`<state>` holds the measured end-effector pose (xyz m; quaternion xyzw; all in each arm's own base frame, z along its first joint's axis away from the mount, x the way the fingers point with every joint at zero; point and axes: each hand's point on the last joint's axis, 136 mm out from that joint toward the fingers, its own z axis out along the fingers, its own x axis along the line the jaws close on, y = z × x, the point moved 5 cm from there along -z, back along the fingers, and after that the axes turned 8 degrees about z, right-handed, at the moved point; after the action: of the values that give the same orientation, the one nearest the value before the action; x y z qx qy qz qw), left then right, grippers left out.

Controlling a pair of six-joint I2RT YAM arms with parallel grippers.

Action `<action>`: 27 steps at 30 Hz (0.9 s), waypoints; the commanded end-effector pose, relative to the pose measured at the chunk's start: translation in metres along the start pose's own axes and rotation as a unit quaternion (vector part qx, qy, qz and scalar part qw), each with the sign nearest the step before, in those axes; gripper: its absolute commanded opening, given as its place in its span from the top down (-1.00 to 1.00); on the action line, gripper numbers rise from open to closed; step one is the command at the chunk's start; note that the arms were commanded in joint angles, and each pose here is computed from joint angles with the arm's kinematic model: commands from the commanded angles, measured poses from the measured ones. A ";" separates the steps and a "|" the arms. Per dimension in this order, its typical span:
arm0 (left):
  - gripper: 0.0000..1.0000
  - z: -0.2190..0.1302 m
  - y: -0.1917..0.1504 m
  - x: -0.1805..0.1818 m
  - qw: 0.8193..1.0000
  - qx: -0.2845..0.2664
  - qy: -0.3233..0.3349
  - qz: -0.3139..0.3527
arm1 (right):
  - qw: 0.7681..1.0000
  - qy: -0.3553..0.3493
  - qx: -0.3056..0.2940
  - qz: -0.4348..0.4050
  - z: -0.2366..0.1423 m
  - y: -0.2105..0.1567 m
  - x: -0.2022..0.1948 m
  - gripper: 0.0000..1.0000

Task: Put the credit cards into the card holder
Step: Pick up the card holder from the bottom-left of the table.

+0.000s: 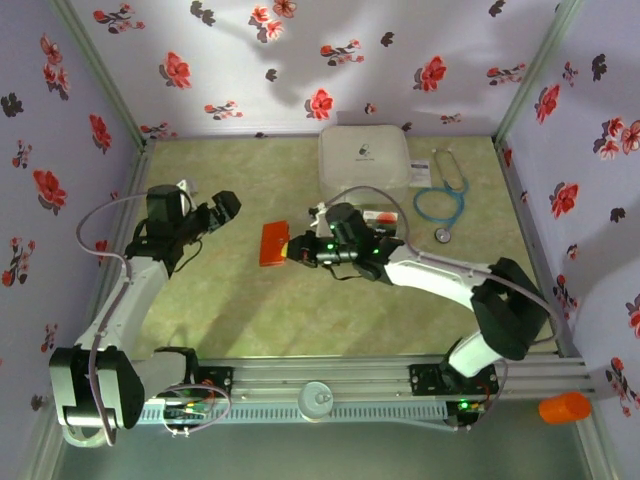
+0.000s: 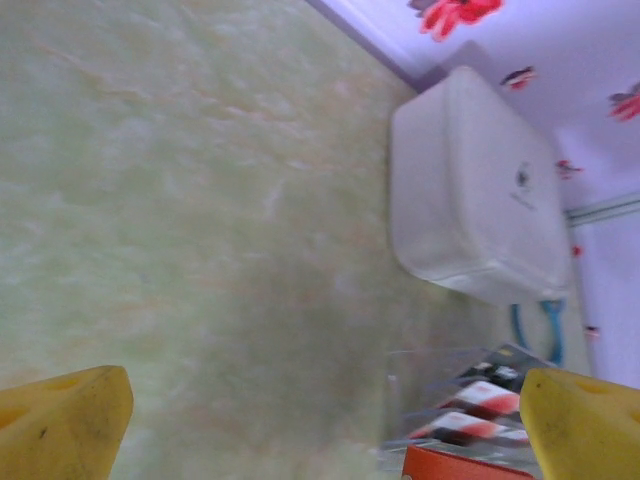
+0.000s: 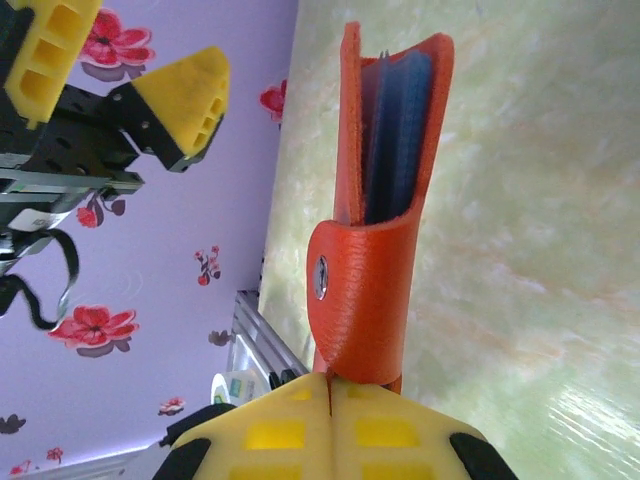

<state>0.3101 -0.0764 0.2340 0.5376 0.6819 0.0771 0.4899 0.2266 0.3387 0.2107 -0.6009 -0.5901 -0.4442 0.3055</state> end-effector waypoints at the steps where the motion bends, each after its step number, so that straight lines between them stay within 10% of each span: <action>1: -0.99 0.006 -0.001 -0.025 0.996 0.008 -0.080 -0.040 | 0.999 0.004 0.019 -0.029 -0.022 -0.001 -0.004 1.00; 27: -0.87 0.057 -0.045 -0.094 0.970 0.030 -0.233 -0.067 | 0.987 0.157 -0.008 0.026 -0.048 0.038 0.016 1.00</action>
<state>0.3180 -0.1896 0.2311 0.5180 0.5964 -0.0884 0.6068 0.2517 0.2960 0.2425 -0.5617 -0.5255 -0.5132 0.3807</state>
